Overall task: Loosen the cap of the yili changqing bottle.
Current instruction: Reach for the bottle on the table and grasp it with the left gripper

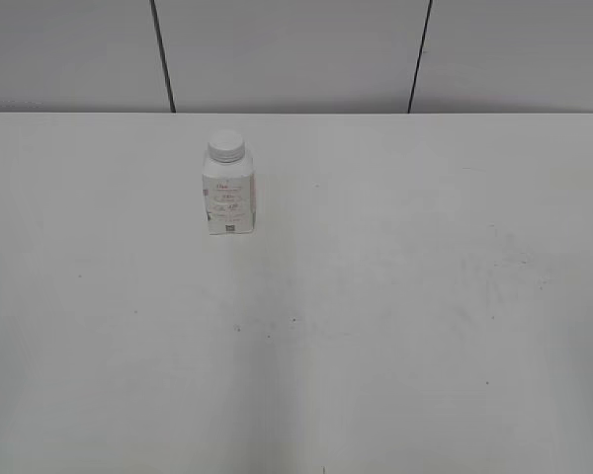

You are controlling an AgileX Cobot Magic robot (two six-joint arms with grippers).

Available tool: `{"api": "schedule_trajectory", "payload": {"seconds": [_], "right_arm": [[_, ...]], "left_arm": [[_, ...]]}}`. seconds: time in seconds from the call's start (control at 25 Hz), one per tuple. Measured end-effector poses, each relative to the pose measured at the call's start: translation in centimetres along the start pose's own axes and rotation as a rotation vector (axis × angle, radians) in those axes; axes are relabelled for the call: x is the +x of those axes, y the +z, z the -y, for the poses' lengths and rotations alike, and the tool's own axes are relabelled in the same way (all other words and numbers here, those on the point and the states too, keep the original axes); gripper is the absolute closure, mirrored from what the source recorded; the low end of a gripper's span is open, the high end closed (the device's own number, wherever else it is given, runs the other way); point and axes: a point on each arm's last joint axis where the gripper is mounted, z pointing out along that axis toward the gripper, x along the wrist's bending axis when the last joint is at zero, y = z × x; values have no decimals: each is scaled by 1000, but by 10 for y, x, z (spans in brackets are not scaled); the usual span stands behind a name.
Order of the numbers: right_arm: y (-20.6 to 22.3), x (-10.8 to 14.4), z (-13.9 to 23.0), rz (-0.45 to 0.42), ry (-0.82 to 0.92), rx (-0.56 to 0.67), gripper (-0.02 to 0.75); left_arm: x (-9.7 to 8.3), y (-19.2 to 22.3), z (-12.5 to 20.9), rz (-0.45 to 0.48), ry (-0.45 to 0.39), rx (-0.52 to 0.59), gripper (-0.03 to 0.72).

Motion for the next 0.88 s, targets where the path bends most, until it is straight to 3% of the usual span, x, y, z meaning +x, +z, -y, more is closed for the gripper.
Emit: {"api": "schedule_trajectory", "payload": {"seconds": [0.88], "right_arm": [[0, 0, 0, 0, 0, 0, 243]], "left_arm": [[0, 0, 0, 0, 0, 0, 354]]}}
